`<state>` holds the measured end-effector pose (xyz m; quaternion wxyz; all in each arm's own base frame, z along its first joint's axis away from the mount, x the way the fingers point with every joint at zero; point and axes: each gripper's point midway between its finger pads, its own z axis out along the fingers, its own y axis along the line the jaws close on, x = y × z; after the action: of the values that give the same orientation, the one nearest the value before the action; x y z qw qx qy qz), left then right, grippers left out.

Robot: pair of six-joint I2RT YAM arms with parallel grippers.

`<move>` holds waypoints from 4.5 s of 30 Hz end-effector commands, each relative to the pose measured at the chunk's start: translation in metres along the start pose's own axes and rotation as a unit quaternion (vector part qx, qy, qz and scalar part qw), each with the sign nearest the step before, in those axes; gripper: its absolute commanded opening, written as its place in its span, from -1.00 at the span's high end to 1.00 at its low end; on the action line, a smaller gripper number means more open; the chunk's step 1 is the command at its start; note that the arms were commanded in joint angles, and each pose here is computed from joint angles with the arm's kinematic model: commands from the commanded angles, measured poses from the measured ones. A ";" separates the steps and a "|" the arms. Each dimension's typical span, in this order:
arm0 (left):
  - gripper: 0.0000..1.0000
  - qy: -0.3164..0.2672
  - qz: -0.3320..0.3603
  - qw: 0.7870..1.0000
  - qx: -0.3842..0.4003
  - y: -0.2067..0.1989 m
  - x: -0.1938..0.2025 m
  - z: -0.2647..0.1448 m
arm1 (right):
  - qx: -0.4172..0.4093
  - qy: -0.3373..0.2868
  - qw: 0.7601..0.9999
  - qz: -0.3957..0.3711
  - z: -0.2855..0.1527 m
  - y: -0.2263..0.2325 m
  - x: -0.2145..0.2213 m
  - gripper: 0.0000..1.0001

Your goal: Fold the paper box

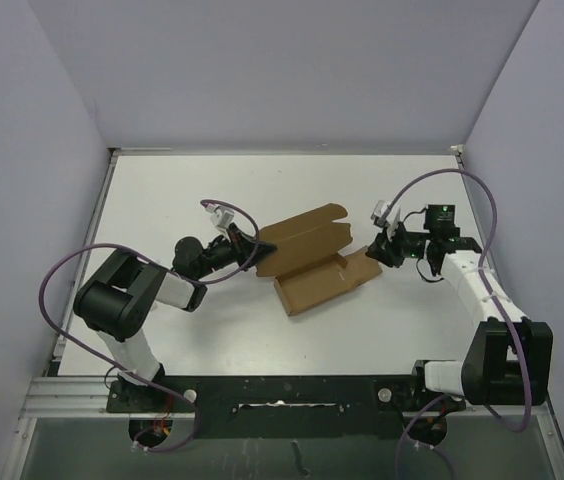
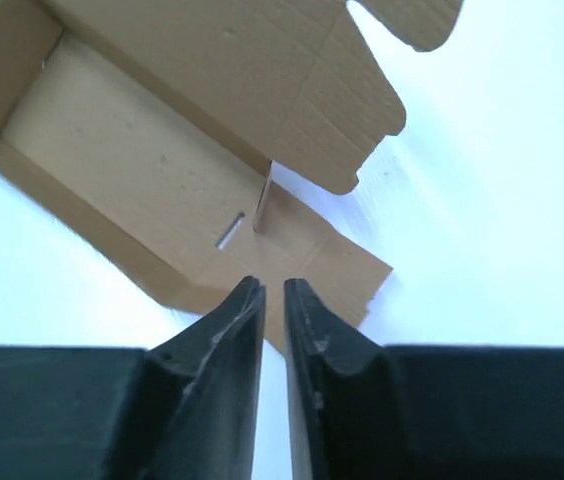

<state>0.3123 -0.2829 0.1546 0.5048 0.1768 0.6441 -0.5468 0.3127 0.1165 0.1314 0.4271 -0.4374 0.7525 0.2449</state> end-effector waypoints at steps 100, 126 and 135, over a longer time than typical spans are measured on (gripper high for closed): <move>1.00 -0.004 0.031 0.998 0.054 -0.021 -0.021 0.009 | 0.013 0.050 0.987 0.150 -0.025 -0.037 0.046 -0.22; 1.00 -0.023 0.035 0.998 0.050 -0.027 -0.032 0.015 | -0.095 0.053 0.954 0.279 0.002 -0.019 0.041 1.00; 1.00 -0.011 0.054 0.998 0.028 -0.022 -0.043 0.023 | -0.045 0.011 0.978 0.202 -0.007 -0.019 0.008 1.00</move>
<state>0.3164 -0.2941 0.1660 0.4935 0.1942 0.6428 -0.5528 0.3168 0.0855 0.0992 0.2800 -0.2688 0.8483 0.3601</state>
